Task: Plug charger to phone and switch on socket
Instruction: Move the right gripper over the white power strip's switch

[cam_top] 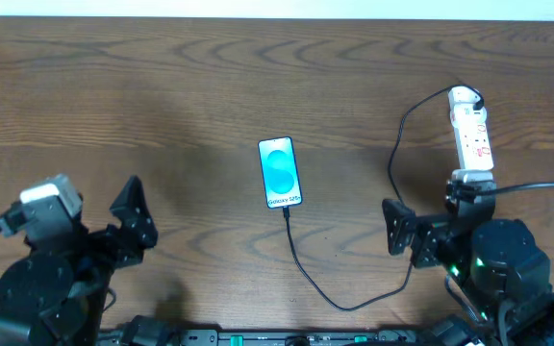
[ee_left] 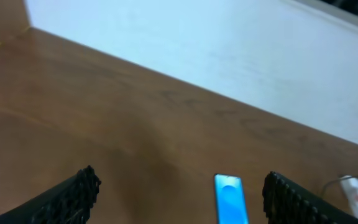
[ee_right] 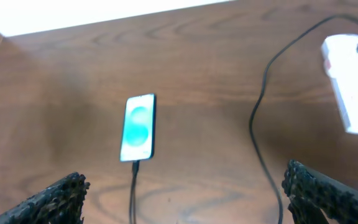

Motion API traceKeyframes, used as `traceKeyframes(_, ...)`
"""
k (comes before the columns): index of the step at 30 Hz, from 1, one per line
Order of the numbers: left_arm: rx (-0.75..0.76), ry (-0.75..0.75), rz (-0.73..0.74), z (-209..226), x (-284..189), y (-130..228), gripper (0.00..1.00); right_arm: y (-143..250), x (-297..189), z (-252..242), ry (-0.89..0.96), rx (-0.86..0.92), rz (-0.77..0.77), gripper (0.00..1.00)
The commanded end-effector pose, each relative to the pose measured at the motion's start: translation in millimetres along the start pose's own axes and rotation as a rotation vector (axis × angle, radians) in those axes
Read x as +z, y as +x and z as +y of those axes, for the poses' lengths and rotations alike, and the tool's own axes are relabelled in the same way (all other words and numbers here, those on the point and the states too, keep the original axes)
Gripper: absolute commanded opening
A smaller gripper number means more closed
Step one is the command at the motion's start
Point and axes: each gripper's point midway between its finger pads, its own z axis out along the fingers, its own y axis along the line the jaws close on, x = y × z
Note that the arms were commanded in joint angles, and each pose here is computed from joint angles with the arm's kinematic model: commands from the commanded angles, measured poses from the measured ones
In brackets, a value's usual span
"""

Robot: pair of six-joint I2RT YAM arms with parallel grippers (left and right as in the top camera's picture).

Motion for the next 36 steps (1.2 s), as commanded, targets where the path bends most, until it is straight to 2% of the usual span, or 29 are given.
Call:
traceKeyframes(1, 0.008, -0.08, -0.012, 16, -3, 2, 0.87, -13, 12, -12, 0.102, 0.014, -0.031, 0.99)
traceKeyframes(6, 0.02, -0.1, 0.015, 20, -2, 8, 0.87, -22, 46, -9, 0.148, 0.006, -0.015, 0.99)
traceKeyframes(15, 0.043, -0.124, 0.067, 26, -2, 20, 0.87, -23, 124, 5, 0.176, 0.108, 0.027, 0.99)
traceKeyframes(22, 0.098, -0.229, 0.168, 50, -9, 45, 0.87, -18, 140, -16, 0.238, 0.21, 0.053, 0.95)
traceKeyframes(25, 0.118, -0.258, 0.207, 57, -13, 54, 0.87, -16, 139, -27, 0.261, 0.228, 0.068, 0.88)
traceKeyframes(33, 0.135, -0.285, 0.247, 63, -17, 62, 0.87, 7, 132, -54, 0.315, 0.276, 0.185, 0.51)
traceKeyframes(36, 0.135, -0.285, 0.245, 63, -17, 62, 0.87, 13, 129, -62, 0.342, 0.282, 0.212, 0.41)
